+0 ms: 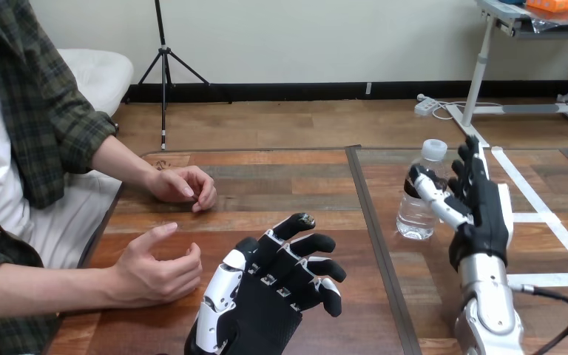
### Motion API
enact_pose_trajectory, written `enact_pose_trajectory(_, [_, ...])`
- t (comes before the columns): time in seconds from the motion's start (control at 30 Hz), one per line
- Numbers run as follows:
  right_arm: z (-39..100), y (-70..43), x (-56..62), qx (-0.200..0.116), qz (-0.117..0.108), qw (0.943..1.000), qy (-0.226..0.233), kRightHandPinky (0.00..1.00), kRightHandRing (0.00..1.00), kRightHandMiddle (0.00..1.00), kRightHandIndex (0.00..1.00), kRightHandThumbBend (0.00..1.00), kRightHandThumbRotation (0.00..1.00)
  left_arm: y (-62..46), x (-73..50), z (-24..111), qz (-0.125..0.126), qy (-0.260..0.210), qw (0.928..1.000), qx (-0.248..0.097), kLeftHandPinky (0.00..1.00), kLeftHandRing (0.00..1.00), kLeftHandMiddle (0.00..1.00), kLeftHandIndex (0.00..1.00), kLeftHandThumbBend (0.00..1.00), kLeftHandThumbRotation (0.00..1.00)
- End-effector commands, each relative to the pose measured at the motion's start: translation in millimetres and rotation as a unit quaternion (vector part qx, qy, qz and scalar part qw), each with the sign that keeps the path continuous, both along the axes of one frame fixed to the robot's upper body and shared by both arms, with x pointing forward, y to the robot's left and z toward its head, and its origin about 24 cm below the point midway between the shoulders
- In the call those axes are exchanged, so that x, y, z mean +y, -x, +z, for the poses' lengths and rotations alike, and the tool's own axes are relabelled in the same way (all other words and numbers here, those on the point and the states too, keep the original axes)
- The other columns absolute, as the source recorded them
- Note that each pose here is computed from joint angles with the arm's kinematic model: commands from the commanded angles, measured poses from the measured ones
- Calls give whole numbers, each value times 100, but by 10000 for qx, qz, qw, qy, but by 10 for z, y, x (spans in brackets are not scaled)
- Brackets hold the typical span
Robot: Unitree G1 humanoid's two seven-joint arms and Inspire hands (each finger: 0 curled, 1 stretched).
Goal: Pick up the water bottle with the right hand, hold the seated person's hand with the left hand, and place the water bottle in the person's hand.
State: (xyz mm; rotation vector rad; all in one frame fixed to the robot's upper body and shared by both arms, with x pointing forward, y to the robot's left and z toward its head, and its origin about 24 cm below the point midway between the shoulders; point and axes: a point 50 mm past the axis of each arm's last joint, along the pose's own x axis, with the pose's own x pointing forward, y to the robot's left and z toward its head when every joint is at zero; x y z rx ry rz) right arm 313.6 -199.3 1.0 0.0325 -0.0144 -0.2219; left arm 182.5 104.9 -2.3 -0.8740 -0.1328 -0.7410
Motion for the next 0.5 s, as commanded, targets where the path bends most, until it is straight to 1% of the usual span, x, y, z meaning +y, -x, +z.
enact_pose_trajectory(0.0, [304,-215,37,-486,98,9987,134,100,100,100,100,45,0,-111,-84,115,76,256,9993,-274,40,59,67,70,0,86])
enact_pose_trajectory(0.33, [309,-220,40,-503,87,9986,118,100,100,100,100,45,0,-94,-87,111,109,279,9993,-214,41,59,67,70,0,85])
enact_pose_trajectory(0.43, [310,-219,43,-509,96,9986,127,100,100,100,100,45,0,-92,-89,106,52,366,9992,-161,41,59,67,70,0,85])
enact_pose_trajectory(0.47, [309,-218,43,-507,96,9986,128,100,100,100,100,45,0,-92,-89,107,75,344,9992,-177,41,59,67,70,0,85])
